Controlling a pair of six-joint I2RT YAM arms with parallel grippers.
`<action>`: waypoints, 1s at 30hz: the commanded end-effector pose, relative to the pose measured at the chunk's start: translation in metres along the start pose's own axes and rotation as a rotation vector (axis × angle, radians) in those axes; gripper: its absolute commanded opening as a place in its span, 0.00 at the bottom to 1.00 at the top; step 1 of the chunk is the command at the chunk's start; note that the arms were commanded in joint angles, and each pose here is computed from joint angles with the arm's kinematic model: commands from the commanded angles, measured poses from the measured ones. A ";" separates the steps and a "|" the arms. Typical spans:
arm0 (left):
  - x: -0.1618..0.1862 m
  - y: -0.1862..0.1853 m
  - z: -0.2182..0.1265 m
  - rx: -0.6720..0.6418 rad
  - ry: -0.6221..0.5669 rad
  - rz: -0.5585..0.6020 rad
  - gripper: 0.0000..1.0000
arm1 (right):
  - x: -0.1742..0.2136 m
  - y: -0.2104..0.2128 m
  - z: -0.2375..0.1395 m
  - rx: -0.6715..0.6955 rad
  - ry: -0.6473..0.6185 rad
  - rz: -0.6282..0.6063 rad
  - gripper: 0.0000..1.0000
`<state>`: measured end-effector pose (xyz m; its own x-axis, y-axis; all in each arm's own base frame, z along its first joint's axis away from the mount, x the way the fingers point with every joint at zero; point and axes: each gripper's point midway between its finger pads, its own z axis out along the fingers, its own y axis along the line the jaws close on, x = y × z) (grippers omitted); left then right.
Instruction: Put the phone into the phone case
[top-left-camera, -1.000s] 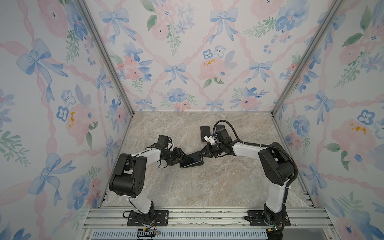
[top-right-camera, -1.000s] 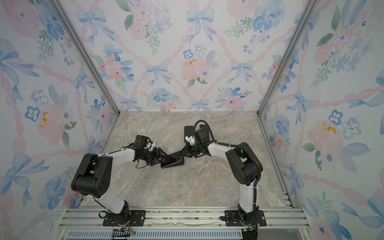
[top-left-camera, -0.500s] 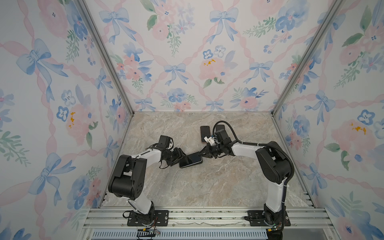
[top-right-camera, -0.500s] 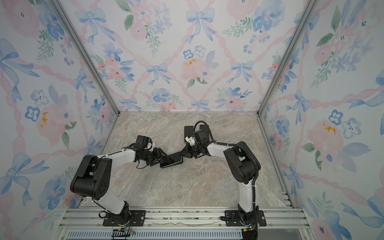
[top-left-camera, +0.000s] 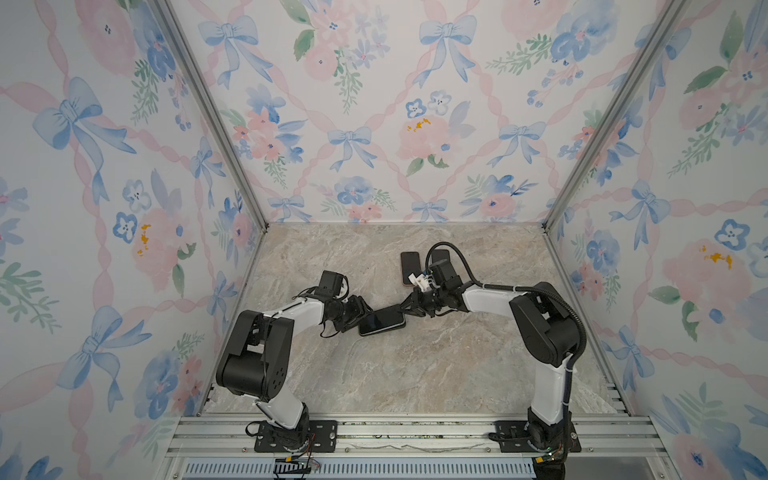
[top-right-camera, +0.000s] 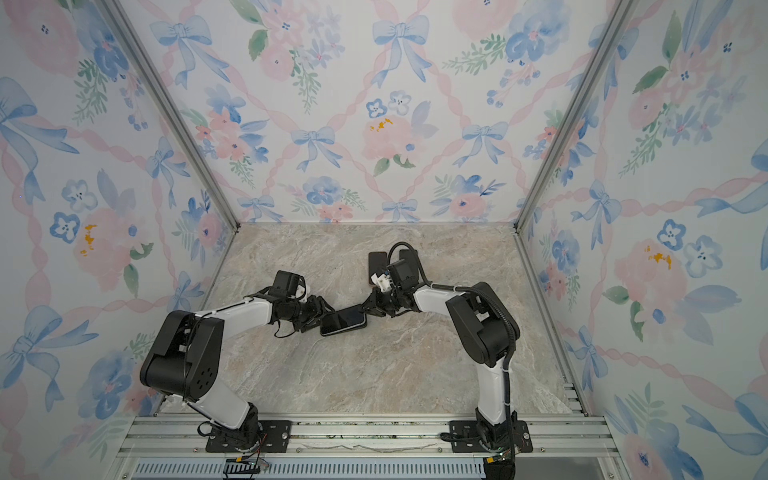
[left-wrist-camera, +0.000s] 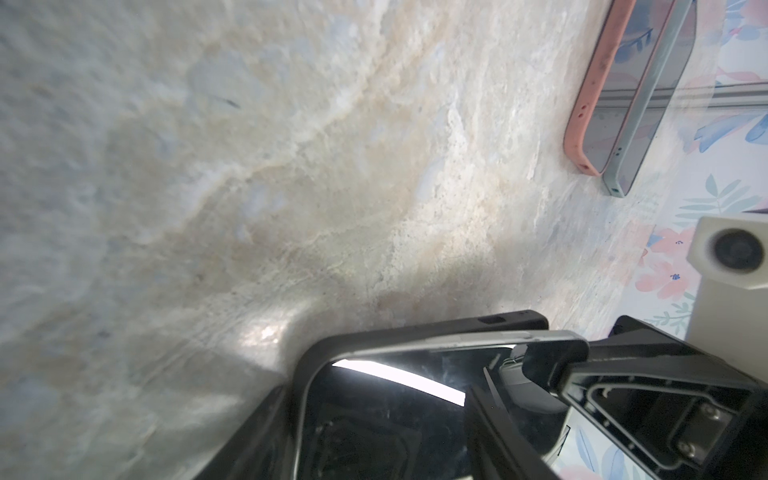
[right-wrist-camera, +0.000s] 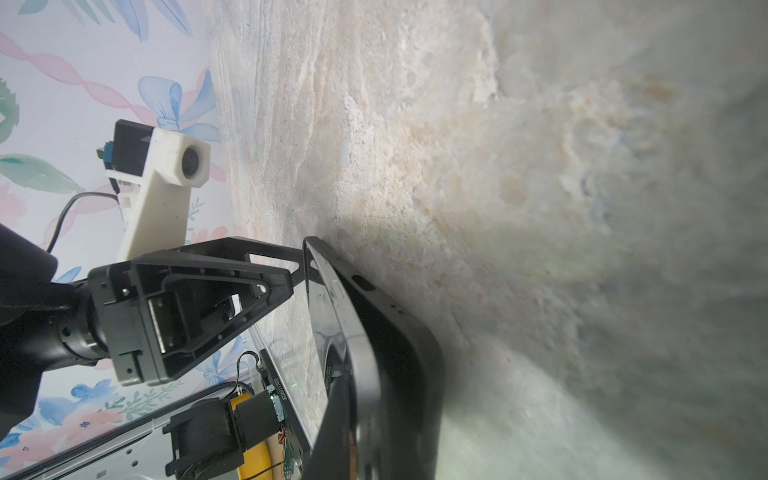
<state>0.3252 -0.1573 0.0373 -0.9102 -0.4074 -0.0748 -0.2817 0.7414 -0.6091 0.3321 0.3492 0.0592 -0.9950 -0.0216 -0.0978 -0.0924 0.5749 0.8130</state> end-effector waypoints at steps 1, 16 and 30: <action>0.030 -0.015 0.005 0.069 0.108 0.008 0.67 | 0.033 -0.041 0.025 0.156 0.087 0.053 0.06; 0.041 0.007 -0.001 0.030 0.105 -0.014 0.45 | 0.033 -0.044 0.020 0.200 0.089 0.031 0.16; 0.046 0.020 0.003 0.001 0.116 -0.011 0.16 | 0.033 -0.045 0.020 0.216 0.090 0.031 0.17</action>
<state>0.3017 -0.1442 0.0237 -0.9045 -0.4210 -0.0677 -0.3094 0.7571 -0.5754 0.3283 0.3407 0.0397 -0.9948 -0.0404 -0.0933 -0.0968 0.6576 0.7471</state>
